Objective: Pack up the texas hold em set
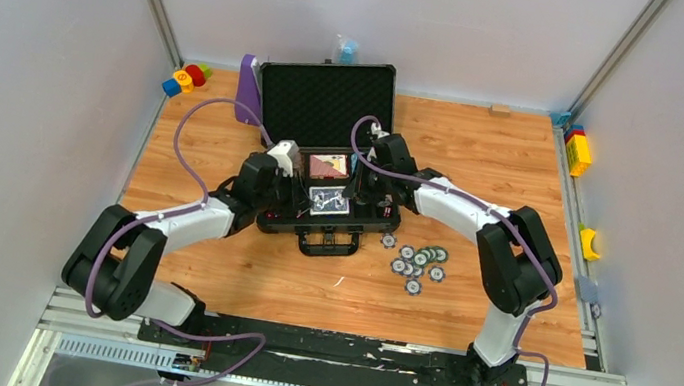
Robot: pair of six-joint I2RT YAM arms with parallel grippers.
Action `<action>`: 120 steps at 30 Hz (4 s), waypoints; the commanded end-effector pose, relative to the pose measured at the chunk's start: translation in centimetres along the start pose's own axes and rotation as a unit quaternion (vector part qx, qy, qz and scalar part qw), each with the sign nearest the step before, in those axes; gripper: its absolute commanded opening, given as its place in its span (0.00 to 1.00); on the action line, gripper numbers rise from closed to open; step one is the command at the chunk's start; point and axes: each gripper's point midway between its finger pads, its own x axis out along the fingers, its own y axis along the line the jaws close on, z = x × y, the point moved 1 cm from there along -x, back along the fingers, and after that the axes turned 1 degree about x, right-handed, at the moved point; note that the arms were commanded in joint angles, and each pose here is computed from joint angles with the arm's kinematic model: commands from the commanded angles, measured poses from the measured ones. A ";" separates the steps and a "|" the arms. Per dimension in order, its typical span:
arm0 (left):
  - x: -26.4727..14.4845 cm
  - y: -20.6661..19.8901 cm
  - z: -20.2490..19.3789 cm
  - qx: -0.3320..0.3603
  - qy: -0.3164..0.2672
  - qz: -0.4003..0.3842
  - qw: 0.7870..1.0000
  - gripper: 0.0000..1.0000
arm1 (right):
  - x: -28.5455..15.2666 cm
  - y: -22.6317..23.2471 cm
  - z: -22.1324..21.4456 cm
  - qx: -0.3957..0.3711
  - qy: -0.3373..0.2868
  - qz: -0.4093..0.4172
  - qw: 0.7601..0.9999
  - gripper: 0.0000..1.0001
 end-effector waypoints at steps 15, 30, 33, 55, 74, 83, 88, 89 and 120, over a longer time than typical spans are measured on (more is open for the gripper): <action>-2.5 -4.8 0.7 -0.007 -0.002 -0.095 0.995 0.19 | -2.3 3.4 -0.8 0.013 0.023 0.060 0.998 0.14; -1.4 -3.0 6.2 0.045 -0.029 -0.017 0.998 0.30 | -3.8 3.2 3.2 -0.037 -0.039 0.017 0.998 0.31; -0.5 -2.3 6.8 0.053 -0.024 0.001 0.998 0.31 | -2.8 3.5 3.8 -0.044 -0.036 0.019 0.998 0.24; 1.8 0.0 2.0 0.035 0.030 -0.001 0.999 0.27 | -0.1 1.6 0.4 -0.035 0.016 0.014 0.999 0.12; 0.3 -2.6 1.1 0.097 0.020 -0.011 0.995 0.33 | -13.0 -4.0 0.1 -0.049 -0.139 -0.097 0.984 0.16; 0.2 -1.3 -0.8 0.091 0.033 0.002 0.995 0.32 | -14.0 -4.8 -0.1 -0.045 -0.147 -0.113 0.982 0.19; -2.9 -2.4 1.2 0.110 -0.015 -0.003 0.994 0.34 | -14.8 -5.3 0.2 -0.041 -0.158 -0.115 0.980 0.19; -3.3 -2.1 0.9 0.111 -0.019 0.002 0.994 0.34 | -14.9 -5.4 0.2 -0.039 -0.159 -0.116 0.980 0.19; -13.6 -0.3 0.6 0.151 -0.210 0.014 0.966 0.97 | -16.4 -6.0 0.7 -0.013 -0.182 -0.099 0.978 0.28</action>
